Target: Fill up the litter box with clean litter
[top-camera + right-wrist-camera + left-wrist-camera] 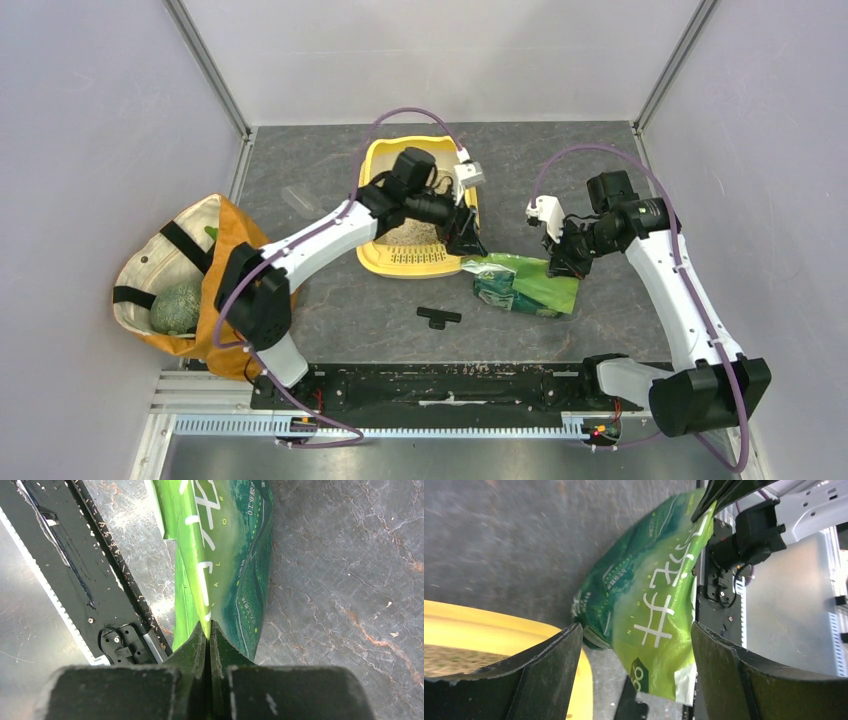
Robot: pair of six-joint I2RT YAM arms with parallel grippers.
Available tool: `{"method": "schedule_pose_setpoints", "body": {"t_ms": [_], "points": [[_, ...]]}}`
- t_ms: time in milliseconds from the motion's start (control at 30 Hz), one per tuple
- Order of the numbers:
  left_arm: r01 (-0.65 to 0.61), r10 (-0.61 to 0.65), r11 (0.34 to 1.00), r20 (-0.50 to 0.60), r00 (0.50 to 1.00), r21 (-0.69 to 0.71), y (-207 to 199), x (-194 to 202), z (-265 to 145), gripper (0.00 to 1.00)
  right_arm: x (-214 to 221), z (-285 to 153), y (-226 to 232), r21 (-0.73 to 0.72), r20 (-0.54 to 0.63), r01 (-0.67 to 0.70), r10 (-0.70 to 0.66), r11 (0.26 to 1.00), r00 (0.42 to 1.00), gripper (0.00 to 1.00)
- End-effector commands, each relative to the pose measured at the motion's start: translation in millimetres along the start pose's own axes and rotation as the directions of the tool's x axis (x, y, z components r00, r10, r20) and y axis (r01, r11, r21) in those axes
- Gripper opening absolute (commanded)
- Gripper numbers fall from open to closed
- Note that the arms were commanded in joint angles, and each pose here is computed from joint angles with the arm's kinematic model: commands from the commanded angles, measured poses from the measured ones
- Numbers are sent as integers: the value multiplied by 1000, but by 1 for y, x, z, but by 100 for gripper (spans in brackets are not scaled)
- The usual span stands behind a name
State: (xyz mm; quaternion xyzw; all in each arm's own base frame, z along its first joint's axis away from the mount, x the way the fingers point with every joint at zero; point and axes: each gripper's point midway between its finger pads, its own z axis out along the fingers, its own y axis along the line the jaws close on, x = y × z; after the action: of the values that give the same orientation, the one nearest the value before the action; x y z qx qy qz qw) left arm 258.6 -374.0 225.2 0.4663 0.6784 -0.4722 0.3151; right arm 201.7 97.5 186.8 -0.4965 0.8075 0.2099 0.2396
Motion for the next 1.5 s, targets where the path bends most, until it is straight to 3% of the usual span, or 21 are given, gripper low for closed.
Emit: {"method": "schedule_pose_setpoints", "body": {"t_ms": [0,67,233,367,467,567,600,767,833,933,967,1100,1133,1200,1333,1400,1467], "points": [[101,-95,992,-79,992,82,-19,15,22,86,-1,-4,4,13,17,79,-79,997,997,2],[94,-83,992,-114,990,87,-16,31,28,83,0,-4,6,8,21,101,-101,995,995,1],[55,-29,990,-192,981,130,-15,62,29,61,3,-5,8,8,17,137,-137,991,990,1],[-32,60,989,-191,980,148,-19,71,20,56,5,-5,6,-2,-2,125,-125,992,992,1],[-119,141,983,-159,977,139,-20,66,14,37,6,-5,7,-7,-8,128,-128,992,992,1],[-229,240,966,-85,967,121,-27,46,6,3,9,-7,6,-10,-26,130,-130,991,991,0],[-261,268,960,-63,961,107,-29,36,3,2,9,-9,5,-7,-31,125,-125,992,992,0],[-454,457,889,-76,886,53,-42,24,-4,2,5,-20,-3,-12,-36,96,-96,995,995,0],[-469,474,881,-144,869,69,-43,44,-3,2,5,-17,-2,-41,-32,68,-69,997,997,0],[-417,426,905,-190,884,89,-42,66,-2,2,4,-11,-1,-58,-14,51,-52,997,999,0],[-408,414,910,-192,890,68,-40,68,-4,9,4,-9,-2,-57,-8,45,-46,997,999,0],[-445,431,894,-174,885,-53,-36,65,-22,52,3,-4,-2,-54,5,32,-31,998,999,0],[-472,456,879,-167,874,-73,-38,66,-31,57,3,-3,-2,-54,9,34,-33,998,999,0],[-526,507,843,-164,846,-114,-41,71,-47,63,-2,-5,-2,-52,29,42,-40,998,999,10],[-591,562,795,-196,803,-139,-48,94,-71,66,-13,-6,-1,-56,63,53,-50,997,997,50],[-599,564,792,-233,792,-120,-47,112,-76,66,-16,-6,-2,-56,73,55,-50,997,996,59],[-606,573,792,-254,779,-76,-50,129,-76,68,-18,-4,-1,-60,78,58,-53,997,996,59]]}}
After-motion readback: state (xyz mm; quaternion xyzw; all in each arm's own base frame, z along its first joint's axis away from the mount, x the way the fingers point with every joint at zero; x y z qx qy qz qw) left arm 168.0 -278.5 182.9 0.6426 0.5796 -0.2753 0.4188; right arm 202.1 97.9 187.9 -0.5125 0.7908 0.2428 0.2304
